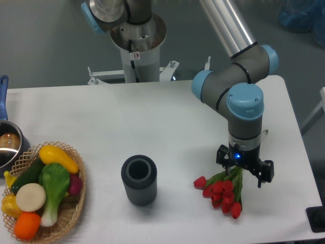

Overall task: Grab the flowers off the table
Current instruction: 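Lower the open gripper over the red tulip stems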

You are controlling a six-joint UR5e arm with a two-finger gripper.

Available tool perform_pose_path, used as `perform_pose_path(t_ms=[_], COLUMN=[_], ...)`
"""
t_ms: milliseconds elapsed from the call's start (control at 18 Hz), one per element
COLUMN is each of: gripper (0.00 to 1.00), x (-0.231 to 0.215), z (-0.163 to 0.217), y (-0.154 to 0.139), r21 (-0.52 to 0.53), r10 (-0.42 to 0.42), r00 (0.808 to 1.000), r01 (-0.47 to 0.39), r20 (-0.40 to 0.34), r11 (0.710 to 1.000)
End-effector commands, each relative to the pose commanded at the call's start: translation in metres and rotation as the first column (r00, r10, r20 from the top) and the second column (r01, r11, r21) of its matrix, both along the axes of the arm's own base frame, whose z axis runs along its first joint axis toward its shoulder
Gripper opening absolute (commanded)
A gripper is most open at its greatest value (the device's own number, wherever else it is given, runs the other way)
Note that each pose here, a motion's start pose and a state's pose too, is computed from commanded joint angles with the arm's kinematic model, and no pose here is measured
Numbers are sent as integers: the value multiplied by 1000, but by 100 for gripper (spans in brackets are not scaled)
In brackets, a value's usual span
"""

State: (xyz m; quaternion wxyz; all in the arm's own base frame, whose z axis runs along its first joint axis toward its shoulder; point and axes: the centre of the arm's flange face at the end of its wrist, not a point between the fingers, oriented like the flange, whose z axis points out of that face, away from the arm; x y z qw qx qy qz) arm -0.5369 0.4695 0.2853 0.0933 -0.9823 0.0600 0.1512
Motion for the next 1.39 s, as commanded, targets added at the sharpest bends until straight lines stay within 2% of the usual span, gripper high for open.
perform_pose_path(t_ms=[500,611,722,778,944,1167,1389], gripper=[100,100,100,100,100,100,100], x=[-17,-15,-13,-17,-22,-8,2], z=[0,-4,-21,-27,-28,-55,-72], y=[-19,-19,-32,-47,-57,-59,-45], r21=[64,62,40,21,-8,-28,-34], r10=[13,19,17,-16,-99,-106,-128], r00=[1000,999,998,998,994,990,985], r01=[-15,-21,-19,15,99,109,133], r20=[21,32,59,60,43,94,118], r11=[998,998,999,1000,995,994,991])
